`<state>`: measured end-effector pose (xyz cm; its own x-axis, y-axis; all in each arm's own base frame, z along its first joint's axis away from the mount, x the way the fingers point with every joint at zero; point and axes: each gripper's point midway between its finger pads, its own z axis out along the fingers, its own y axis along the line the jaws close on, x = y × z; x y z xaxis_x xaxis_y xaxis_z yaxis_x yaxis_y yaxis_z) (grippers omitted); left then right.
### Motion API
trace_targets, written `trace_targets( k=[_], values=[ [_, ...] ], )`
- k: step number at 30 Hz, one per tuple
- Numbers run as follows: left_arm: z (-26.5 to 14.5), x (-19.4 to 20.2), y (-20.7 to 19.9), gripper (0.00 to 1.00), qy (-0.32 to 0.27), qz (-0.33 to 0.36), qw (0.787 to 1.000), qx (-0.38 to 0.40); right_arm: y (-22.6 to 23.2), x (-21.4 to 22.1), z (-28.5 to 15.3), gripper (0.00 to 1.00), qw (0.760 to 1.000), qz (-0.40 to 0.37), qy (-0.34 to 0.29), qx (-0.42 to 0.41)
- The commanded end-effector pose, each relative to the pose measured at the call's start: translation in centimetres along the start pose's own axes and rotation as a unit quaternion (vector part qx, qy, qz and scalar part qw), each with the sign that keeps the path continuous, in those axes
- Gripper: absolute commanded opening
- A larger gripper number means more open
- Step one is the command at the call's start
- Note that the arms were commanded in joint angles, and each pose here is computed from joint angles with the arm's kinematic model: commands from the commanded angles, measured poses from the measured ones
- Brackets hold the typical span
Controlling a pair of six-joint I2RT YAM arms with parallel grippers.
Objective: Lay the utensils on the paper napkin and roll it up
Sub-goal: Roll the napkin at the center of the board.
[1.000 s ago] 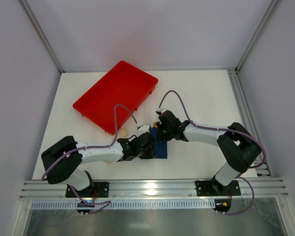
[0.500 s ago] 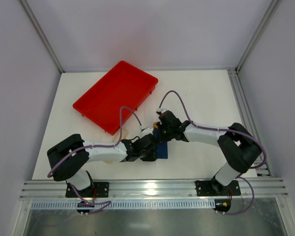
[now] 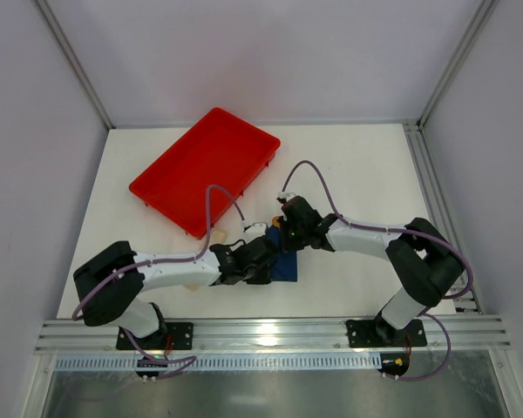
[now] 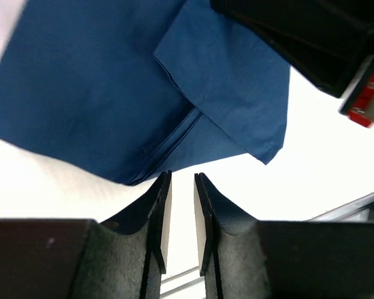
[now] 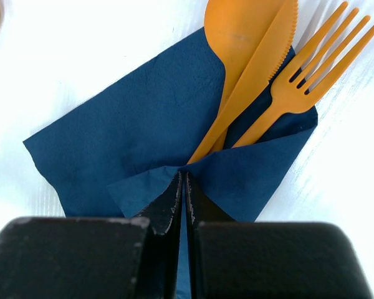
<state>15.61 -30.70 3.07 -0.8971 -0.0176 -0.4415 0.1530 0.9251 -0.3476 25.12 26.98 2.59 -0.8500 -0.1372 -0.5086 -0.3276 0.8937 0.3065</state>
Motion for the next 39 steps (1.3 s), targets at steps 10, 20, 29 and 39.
trace_targets(
  k=[10, 20, 29, 39],
  values=[
    [-0.4, -0.4, 1.0, 0.25, -0.018, -0.009, 1.0, -0.021, -1.0, 1.7, -0.4, 0.04, 1.0, -0.001, 0.025, 0.017],
    [-0.2, 0.5, 3.6, 0.26, -0.012, -0.028, 0.997, -0.073, -1.1, 2.0, -0.2, 0.04, 0.999, 0.0, 0.027, 0.017],
    [-2.2, -3.1, 4.7, 0.5, -0.04, -0.058, 0.996, -0.062, -1.0, 2.0, -0.4, 0.04, 1.0, -0.001, 0.026, 0.016],
    [-1.6, -3.7, 8.4, 0.6, -0.041, -0.115, 0.988, -0.099, -0.8, 1.7, -0.4, 0.04, 1.0, -0.003, 0.024, 0.012]
  ],
)
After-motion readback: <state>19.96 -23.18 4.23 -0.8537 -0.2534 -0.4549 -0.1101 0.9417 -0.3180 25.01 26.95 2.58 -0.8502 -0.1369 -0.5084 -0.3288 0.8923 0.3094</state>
